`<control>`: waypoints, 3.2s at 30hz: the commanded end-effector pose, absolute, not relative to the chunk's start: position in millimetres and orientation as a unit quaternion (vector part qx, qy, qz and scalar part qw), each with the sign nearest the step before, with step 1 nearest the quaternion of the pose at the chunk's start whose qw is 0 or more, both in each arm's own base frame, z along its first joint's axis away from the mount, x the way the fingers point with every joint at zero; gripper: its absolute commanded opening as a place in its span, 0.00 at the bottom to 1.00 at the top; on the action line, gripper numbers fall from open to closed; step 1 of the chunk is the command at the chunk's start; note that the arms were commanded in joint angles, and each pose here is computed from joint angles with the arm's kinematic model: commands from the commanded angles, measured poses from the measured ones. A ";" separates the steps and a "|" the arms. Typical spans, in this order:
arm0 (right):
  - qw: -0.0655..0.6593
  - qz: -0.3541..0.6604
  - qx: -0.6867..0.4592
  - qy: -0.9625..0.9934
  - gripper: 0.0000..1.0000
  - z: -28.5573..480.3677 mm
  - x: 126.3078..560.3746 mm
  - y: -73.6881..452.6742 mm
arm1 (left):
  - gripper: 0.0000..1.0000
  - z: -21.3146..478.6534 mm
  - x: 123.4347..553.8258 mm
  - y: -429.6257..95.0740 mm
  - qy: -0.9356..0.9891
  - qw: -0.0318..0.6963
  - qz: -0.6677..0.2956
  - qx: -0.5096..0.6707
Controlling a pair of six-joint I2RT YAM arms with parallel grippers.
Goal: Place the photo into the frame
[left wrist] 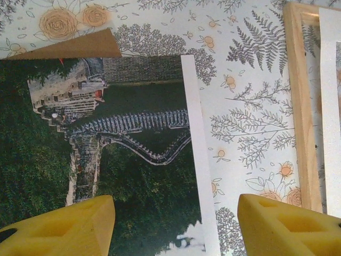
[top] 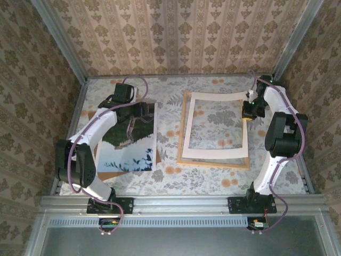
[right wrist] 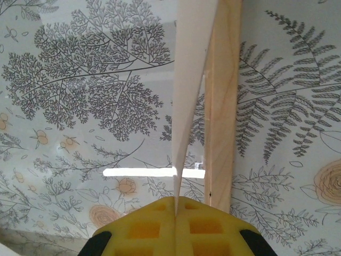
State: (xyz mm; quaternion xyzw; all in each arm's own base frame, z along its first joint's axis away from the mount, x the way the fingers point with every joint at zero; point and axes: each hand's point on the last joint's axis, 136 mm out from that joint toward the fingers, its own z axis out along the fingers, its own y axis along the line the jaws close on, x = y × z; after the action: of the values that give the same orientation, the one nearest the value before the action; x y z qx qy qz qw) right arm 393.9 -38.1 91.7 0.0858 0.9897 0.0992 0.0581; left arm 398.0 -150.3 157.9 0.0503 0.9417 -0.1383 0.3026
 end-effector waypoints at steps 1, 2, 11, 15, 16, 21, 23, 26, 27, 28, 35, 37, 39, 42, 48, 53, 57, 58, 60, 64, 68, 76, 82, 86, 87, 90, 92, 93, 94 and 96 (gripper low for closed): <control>0.055 0.101 0.050 0.992 0.00 93.2 392.6 -28.7 | 0.64 154.8 399.9 -153.0 0.942 0.301 -0.136 0.059; 0.057 0.105 0.046 0.992 0.00 93.1 393.7 -27.0 | 0.64 154.2 400.5 -153.4 0.943 0.300 -0.136 0.059; 0.052 0.106 0.033 0.992 0.00 90.6 396.4 -27.2 | 0.64 147.6 401.2 -157.1 0.944 0.293 -0.137 0.064; 0.049 0.095 0.042 0.993 0.00 89.3 398.7 -30.8 | 0.64 146.5 401.0 -159.1 0.944 0.292 -0.137 0.066; 0.049 0.095 0.040 0.993 0.00 88.1 399.2 -30.2 | 0.64 146.1 400.6 -159.4 0.944 0.291 -0.137 0.068; 0.043 0.085 0.035 0.995 0.00 84.3 401.5 -33.0 | 0.64 144.1 401.4 -159.5 0.945 0.290 -0.135 0.068; 0.041 0.084 0.036 0.995 0.00 82.7 401.1 -32.6 | 0.64 141.4 401.1 -160.3 0.946 0.287 -0.135 0.069; 0.039 0.075 0.038 0.996 0.00 82.8 399.5 -34.8 | 0.64 138.5 399.9 -161.0 0.947 0.283 -0.133 0.070; 0.041 0.074 0.039 0.996 0.00 84.3 399.3 -35.4 | 0.64 137.4 399.8 -161.2 0.947 0.283 -0.133 0.070; 0.043 0.073 0.040 0.996 0.00 85.3 399.2 -35.5 | 0.64 136.6 399.4 -161.8 0.947 0.283 -0.133 0.071; 0.097 0.138 0.065 0.983 0.00 107.6 410.6 -13.9 | 0.64 132.3 398.1 -164.8 0.948 0.279 -0.131 0.074; 0.098 0.146 0.080 0.981 0.00 109.7 410.8 -11.8 | 0.64 132.4 397.6 -164.6 0.949 0.279 -0.129 0.076; 0.101 0.146 0.090 0.980 0.00 108.5 411.1 -12.6 | 0.64 132.0 397.1 -164.2 0.949 0.278 -0.128 0.076; 0.095 0.138 0.102 0.981 0.00 103.9 408.2 -15.4 | 0.64 131.9 397.2 -163.8 0.949 0.278 -0.126 0.077; 0.087 0.130 0.130 0.979 0.00 92.0 401.4 -18.3 | 0.64 129.9 397.5 -164.4 0.949 0.276 -0.126 0.078; 0.088 0.121 0.148 0.978 0.00 85.2 395.9 -21.1 | 0.64 128.6 397.6 -165.8 0.950 0.274 -0.127 0.079; 0.090 0.129 0.152 0.976 0.00 79.5 395.9 -18.0 | 0.64 127.1 397.8 -166.3 0.950 0.274 -0.127 0.079; 0.089 0.135 0.149 0.976 0.00 78.4 396.3 -16.2 | 0.64 126.6 398.0 -166.5 0.950 0.273 -0.127 0.079; 0.088 0.140 0.140 0.976 0.00 76.3 398.0 -13.0 | 0.64 125.1 397.9 -167.3 0.951 0.271 -0.127 0.080; 0.081 0.130 0.127 0.980 0.00 73.1 400.5 -14.2 | 0.64 122.9 397.9 -168.3 0.951 0.269 -0.126 0.081; 0.079 0.128 0.127 0.980 0.00 71.5 401.7 -15.2 | 0.65 121.1 397.5 -167.4 0.952 0.267 -0.124 0.081; 0.074 0.112 0.130 0.982 0.00 69.6 399.2 -19.6 | 0.65 119.3 397.8 -167.4 0.953 0.265 -0.122 0.081; 0.078 0.108 0.128 0.983 0.00 76.2 398.4 -20.7 | 0.65 116.4 397.8 -170.1 0.954 0.262 -0.123 0.083; 0.099 0.110 0.128 0.981 0.00 89.9 399.1 -20.3 | 0.65 119.4 396.2 -172.8 0.952 0.266 -0.122 0.087; 0.102 0.110 0.127 0.980 0.00 92.0 399.3 -19.7 | 0.65 120.4 396.3 -174.0 0.951 0.269 -0.123 0.088; 0.107 0.112 0.129 0.980 0.00 90.7 399.3 -17.0 | 0.65 122.2 394.1 -183.3 0.948 0.274 -0.135 0.091; 0.110 0.111 0.126 0.980 0.00 89.0 400.2 -13.5 | 0.65 124.0 391.8 -197.8 0.943 0.279 -0.154 0.097; 0.110 0.108 0.128 0.980 0.00 87.8 399.9 -13.4 | 0.65 125.4 391.6 -204.3 0.940 0.282 -0.164 0.097; 0.110 0.106 0.127 0.980 0.00 86.5 399.3 -12.2 | 0.66 127.0 391.6 -212.9 0.936 0.287 -0.178 0.100; 0.109 0.099 0.130 0.981 0.00 85.5 397.3 -12.8 | 0.69 128.8 396.9 -220.7 0.930 0.299 -0.197 0.088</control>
State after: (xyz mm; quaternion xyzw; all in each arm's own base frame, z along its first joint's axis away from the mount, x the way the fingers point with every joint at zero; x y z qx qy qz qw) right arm 400.9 -12.2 79.7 0.1217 0.9810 0.1137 0.0994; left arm 392.4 -203.5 120.6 0.0974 0.9423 -0.1583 0.2786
